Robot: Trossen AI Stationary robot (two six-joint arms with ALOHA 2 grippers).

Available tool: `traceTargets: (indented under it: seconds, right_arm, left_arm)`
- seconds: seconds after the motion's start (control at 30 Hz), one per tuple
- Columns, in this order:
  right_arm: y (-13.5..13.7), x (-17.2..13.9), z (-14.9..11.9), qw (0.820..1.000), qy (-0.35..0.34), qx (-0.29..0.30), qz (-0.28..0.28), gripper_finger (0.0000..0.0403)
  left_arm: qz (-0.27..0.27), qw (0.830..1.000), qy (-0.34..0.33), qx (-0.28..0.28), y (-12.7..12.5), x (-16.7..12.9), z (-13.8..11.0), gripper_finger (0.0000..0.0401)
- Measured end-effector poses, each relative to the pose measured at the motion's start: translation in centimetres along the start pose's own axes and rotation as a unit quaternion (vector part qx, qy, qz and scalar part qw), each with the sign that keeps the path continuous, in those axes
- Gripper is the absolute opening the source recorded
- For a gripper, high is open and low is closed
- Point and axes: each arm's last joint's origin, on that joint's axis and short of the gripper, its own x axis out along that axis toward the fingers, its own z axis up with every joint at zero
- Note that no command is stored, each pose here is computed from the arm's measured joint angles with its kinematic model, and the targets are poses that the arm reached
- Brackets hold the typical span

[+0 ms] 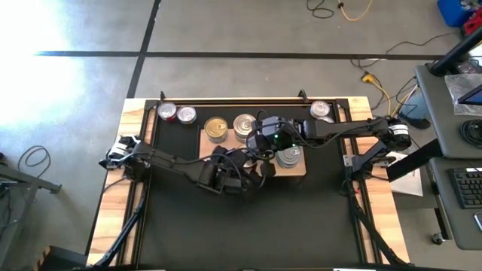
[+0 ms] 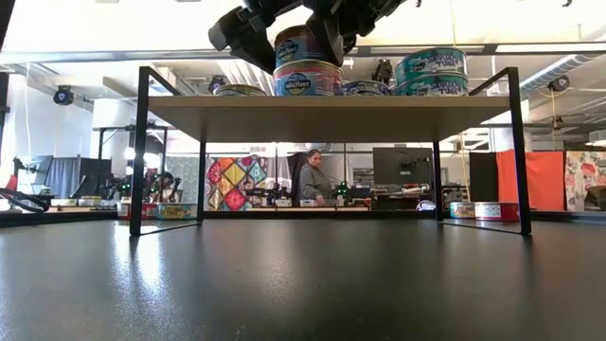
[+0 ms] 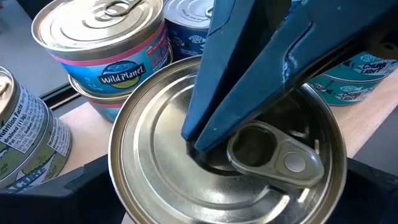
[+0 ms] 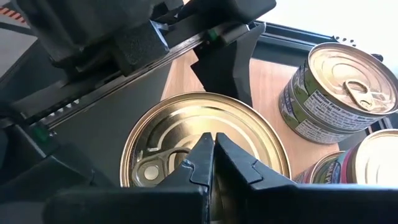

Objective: Stack canned seafood by type on shelf
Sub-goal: Stack the blue pink tuna can on top of the blue pink tuna can on the shelf

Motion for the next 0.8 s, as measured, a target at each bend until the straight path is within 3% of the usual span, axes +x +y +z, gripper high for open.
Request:
traceTargets:
  seconds: [0.33, 0.57, 0.8]
  right_arm:
    - [0.0, 0.0, -0.1, 1.000, 0.002, 0.002, -0.001, 0.0012]
    - [-0.4, 0.0, -0.2, 1.000, 0.006, 0.006, -0.011, 0.0012]
    - [-0.6, 0.0, -0.3, 1.000, 0.006, 0.014, -0.011, 0.0012]
  left_arm:
    - [-0.015, 0.999, 0.034, -0.010, 0.2, -0.3, 0.8, 0.0399]
    - [0.007, 0.995, 0.087, 0.043, 1.2, -1.4, 1.0, 0.0400]
    - [-0.005, 0.989, 0.132, 0.067, 1.3, -2.3, 0.4, 0.0400]
